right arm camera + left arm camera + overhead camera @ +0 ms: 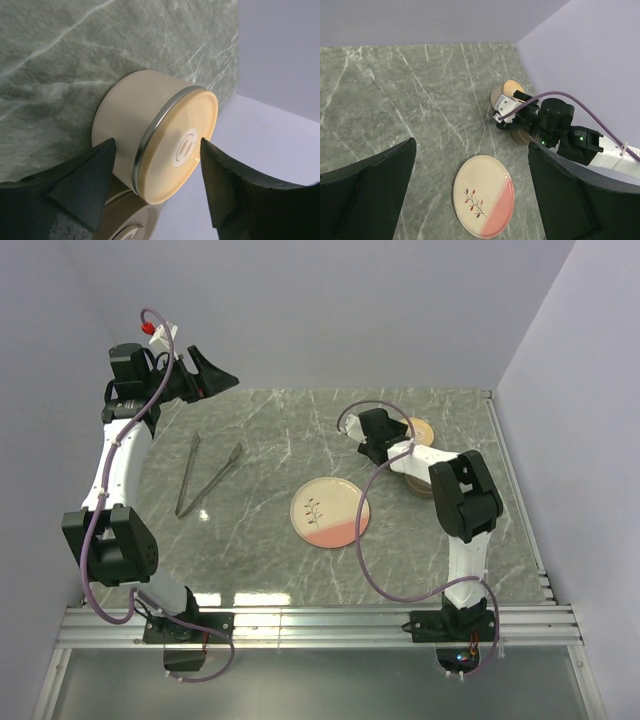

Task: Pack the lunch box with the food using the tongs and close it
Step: Move the lunch box

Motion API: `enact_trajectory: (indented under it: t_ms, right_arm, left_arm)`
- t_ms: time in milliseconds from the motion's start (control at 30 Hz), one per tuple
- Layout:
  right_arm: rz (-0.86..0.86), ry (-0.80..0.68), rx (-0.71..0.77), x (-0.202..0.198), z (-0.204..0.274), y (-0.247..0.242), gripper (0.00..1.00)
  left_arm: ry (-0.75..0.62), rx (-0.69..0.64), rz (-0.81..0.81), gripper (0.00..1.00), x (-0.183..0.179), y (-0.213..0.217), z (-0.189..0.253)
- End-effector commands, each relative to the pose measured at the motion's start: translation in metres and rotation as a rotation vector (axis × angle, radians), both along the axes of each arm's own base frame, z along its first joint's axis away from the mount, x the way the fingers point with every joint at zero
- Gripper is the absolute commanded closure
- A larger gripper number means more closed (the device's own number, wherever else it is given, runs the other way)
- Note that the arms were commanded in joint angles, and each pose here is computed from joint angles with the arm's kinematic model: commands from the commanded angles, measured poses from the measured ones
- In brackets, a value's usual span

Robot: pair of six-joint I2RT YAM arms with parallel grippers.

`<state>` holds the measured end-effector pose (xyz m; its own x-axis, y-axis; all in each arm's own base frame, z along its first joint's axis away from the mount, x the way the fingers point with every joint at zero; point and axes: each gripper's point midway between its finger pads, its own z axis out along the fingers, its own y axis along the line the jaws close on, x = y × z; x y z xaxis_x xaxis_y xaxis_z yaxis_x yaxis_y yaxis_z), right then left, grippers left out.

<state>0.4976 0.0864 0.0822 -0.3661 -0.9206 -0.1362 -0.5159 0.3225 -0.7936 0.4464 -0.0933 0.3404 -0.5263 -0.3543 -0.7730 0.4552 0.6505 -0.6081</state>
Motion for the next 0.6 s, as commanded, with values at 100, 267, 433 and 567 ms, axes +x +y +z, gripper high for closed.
enact_trajectory:
  t_ms: [100, 267, 433, 567]
  right_arm:
    - [-0.086, -0.006, 0.039, 0.004, 0.012, -0.02, 0.31]
    - [-0.122, 0.017, 0.065, -0.002, 0.013, -0.03, 0.32]
    - [-0.127, 0.023, 0.166, -0.008, 0.03, -0.021, 0.28]
    - [-0.144, -0.02, 0.304, -0.007, 0.07, -0.01, 0.2]
  left_arm:
    - [-0.062, -0.008, 0.0, 0.01, 0.0, 0.0, 0.021]
    - [-0.053, -0.023, -0.003, 0.01, 0.001, -0.001, 0.019]
    - [-0.051, 0.002, 0.012, 0.01, 0.004, 0.002, 0.019]
    - [0.003, 0.052, 0.036, 0.01, 0.009, 0.009, 0.003]
